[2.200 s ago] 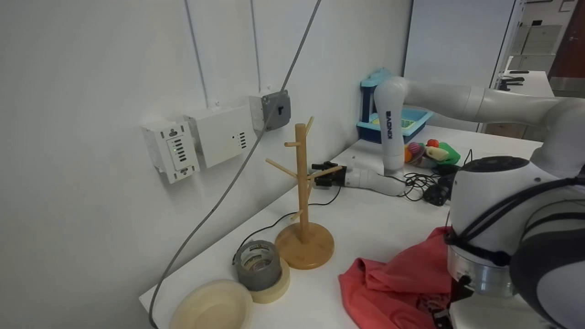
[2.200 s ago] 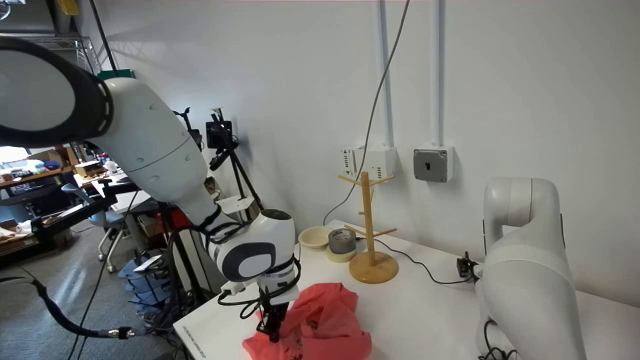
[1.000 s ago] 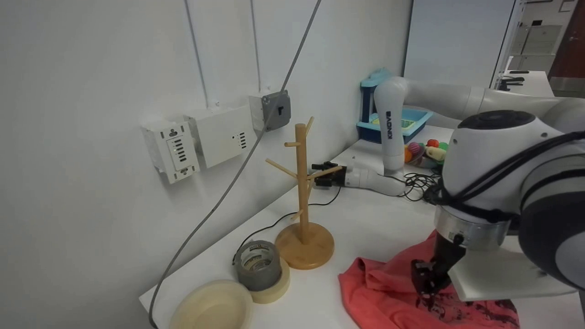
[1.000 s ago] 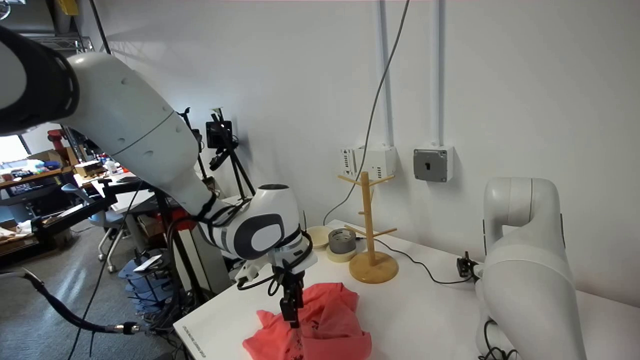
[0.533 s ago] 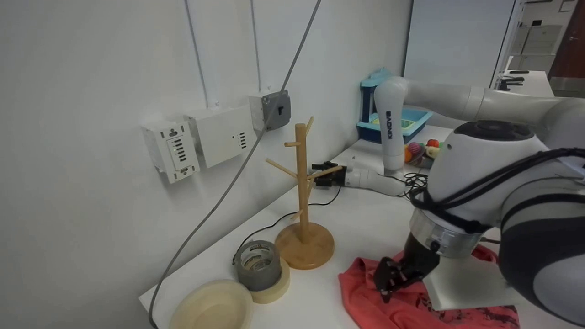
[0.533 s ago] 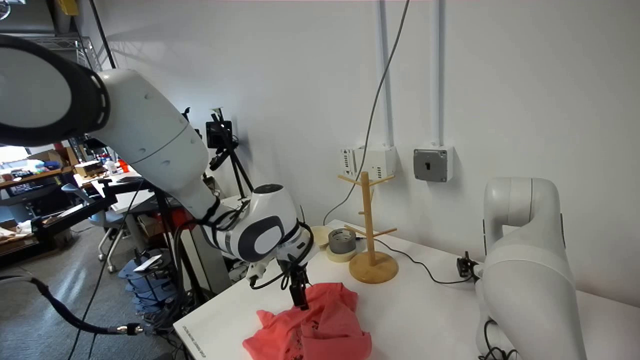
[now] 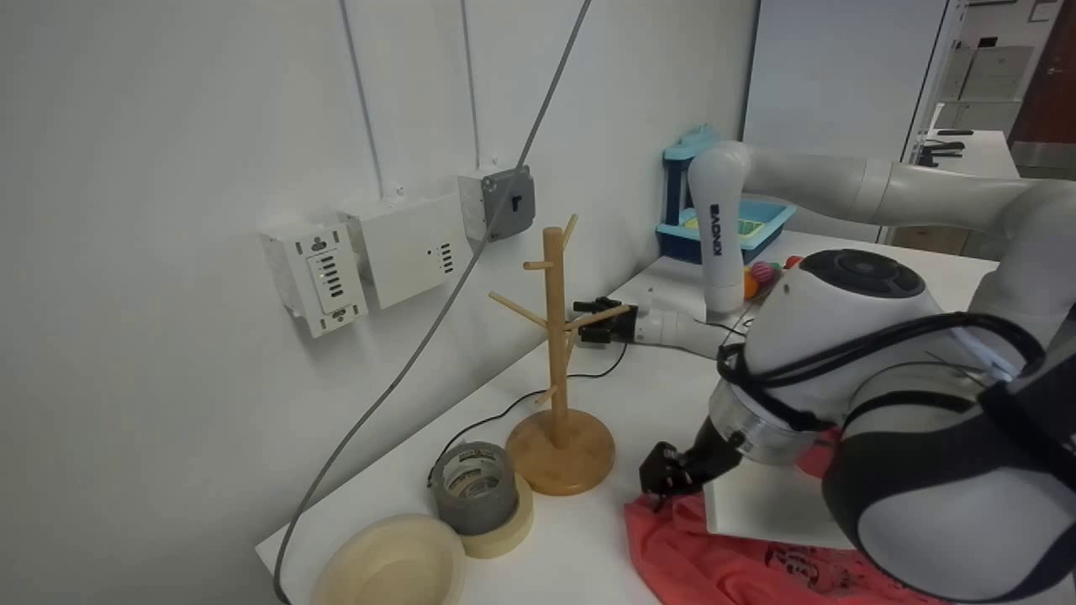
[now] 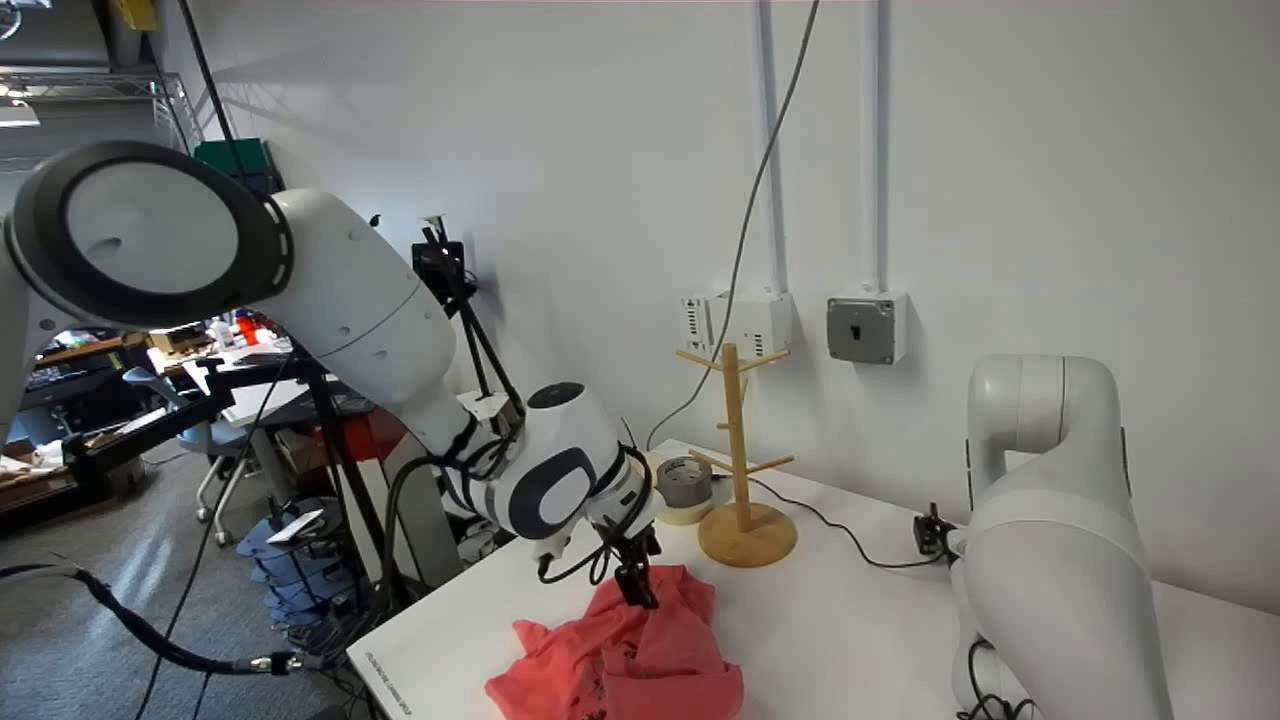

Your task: Fold the sweatshirt on the table then unfold it

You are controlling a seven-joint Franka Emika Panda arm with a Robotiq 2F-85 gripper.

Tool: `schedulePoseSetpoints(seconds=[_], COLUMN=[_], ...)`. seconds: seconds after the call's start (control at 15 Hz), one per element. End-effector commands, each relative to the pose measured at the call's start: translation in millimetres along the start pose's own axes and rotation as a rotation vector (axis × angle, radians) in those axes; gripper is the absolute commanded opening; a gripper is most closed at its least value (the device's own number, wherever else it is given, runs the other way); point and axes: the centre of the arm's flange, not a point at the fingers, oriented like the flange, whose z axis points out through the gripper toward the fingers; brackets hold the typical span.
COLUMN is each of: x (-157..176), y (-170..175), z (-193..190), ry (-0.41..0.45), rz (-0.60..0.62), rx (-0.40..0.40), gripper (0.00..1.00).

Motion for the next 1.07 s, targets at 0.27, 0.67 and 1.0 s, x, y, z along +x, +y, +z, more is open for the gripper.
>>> schedulePoseSetpoints(seconds=[0.27, 0.67, 1.0], x=[14, 8, 9], y=[-11, -17, -15], z=[22, 6, -2], ry=[0.108, 0.153, 0.182], rz=[0.107, 0.099, 0.102], rx=[-0.066, -0.090, -0.113], gripper=[0.98, 1.00, 0.97])
